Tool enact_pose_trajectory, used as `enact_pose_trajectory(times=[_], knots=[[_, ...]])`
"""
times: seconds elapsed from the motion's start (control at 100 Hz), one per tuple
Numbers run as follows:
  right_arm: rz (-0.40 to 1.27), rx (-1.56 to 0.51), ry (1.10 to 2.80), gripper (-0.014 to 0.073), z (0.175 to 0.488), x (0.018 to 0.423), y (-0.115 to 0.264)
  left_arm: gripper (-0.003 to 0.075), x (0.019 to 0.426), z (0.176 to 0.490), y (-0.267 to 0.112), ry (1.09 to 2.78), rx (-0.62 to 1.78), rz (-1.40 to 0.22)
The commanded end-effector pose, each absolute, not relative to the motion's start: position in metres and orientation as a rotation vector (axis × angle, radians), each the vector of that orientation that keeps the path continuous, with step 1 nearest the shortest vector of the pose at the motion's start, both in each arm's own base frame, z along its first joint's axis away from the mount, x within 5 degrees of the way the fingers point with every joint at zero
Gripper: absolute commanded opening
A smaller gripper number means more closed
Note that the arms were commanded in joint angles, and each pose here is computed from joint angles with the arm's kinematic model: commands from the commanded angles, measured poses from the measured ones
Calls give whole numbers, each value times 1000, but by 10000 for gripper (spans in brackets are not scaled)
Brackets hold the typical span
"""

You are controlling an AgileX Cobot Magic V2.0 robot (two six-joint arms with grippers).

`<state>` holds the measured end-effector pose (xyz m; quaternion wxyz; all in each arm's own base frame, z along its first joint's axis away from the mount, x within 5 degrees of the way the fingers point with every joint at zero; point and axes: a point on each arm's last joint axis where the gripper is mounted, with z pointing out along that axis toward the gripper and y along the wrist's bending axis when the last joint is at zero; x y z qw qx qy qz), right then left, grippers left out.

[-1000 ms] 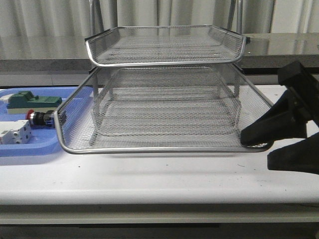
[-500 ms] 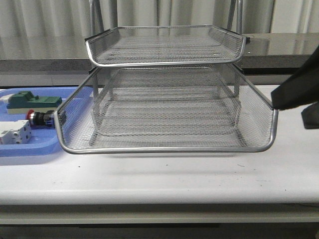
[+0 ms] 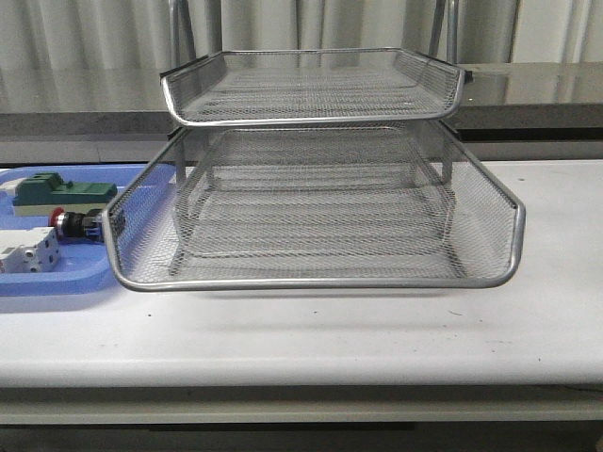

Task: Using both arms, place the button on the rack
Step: 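Release the tier and withdraw the right gripper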

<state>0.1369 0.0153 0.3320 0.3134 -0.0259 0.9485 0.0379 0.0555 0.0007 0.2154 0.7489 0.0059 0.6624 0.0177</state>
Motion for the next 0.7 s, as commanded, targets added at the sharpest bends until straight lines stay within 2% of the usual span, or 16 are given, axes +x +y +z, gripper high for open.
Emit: enact_pose_trajectory(times=[0.0,0.14,0.21,0.44,0.61,0.69], knots=[[31,-23,2403,433,351,128,8,-20,54,210,0,1383,10,30],[24,6,2327,422,359,114,6,-20,54,210,0,1383,10,30],[28,5,2281,381,364,109,5,-20,54,210,0,1383,10,30],[40,4,2155,118,375,98,4,-20,54,210,0,1383,10,30],[41,4,2138,-70,376,99,4,-20,54,210,0,1383,10,30],[42,4,2146,-69,375,98,4,-20,54,210,0,1383,10,30]])
